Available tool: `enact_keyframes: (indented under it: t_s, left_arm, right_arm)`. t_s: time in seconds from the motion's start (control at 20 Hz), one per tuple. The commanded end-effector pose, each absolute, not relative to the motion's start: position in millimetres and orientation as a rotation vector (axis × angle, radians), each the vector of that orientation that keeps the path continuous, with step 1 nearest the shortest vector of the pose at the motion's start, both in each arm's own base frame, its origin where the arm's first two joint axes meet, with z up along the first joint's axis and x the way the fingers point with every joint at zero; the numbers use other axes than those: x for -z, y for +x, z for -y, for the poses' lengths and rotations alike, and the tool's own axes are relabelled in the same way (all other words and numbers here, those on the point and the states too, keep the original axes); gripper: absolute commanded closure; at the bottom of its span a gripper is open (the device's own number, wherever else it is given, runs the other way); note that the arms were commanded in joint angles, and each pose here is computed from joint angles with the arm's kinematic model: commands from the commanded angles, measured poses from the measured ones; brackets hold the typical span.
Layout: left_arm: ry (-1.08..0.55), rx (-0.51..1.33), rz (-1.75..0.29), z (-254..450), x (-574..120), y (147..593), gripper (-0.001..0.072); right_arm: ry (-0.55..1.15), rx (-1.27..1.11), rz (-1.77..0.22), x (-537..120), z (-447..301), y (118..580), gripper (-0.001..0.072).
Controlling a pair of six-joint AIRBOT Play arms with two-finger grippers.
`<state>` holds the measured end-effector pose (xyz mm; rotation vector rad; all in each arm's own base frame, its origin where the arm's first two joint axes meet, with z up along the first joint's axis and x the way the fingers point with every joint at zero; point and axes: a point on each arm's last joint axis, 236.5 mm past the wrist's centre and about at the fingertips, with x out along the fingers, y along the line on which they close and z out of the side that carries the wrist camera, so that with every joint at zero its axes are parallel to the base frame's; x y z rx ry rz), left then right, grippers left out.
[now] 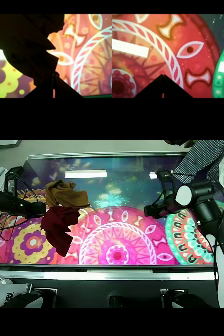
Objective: Fold the clothes and pants, and hang the long-sleeved shirts on hangers.
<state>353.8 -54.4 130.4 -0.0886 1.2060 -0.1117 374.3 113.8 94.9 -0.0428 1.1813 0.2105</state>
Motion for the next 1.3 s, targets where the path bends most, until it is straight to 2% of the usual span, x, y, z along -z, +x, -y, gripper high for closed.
enact_keyframes:
  t_s: [0.0,1.25]
  left_arm:
    - [-0.088,0.112,-1.205,54.4,-130.6,353.7,0.0686]
    - [-0.092,0.113,-1.162,55.3,-134.1,363.8,0.0686]
  right_arm:
    - [-0.041,-0.21,-1.18,-95.6,-114.2,374.3,0.0681]
    - [-0.041,-0.21,-1.18,-95.6,-114.1,374.3,0.0681]
